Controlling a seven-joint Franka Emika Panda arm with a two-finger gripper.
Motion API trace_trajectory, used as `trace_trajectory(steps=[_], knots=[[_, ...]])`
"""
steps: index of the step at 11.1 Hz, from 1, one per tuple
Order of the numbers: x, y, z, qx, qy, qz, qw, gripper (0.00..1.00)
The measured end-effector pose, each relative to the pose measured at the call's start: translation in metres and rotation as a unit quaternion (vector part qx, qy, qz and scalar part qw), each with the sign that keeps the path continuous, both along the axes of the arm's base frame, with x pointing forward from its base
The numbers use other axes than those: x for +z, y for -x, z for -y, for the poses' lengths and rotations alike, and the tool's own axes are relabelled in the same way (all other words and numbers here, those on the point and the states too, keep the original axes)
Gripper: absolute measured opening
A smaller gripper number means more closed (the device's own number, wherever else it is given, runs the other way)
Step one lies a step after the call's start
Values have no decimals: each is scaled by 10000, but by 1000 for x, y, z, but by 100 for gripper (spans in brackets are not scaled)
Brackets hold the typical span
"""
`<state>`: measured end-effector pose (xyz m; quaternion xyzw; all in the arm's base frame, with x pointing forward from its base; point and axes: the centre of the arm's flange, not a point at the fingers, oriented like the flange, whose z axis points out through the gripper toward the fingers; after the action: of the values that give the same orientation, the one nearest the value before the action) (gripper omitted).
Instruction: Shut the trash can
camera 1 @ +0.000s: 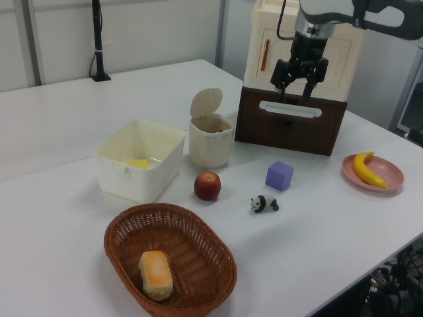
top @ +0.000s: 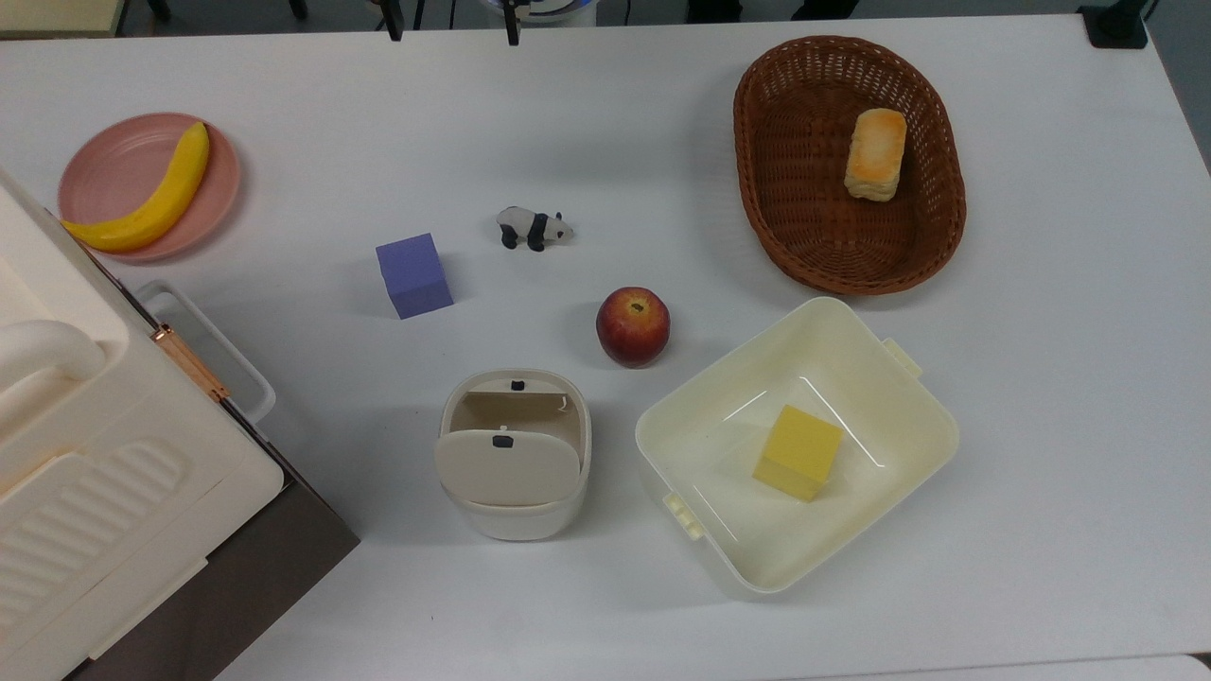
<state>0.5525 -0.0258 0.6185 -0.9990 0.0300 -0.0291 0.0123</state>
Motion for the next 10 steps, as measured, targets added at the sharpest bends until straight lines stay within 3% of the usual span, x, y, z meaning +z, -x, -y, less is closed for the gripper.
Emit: trace_trajectory(steps=[10], knots=[[1,0,-1,-27,-46,13,10000,100]])
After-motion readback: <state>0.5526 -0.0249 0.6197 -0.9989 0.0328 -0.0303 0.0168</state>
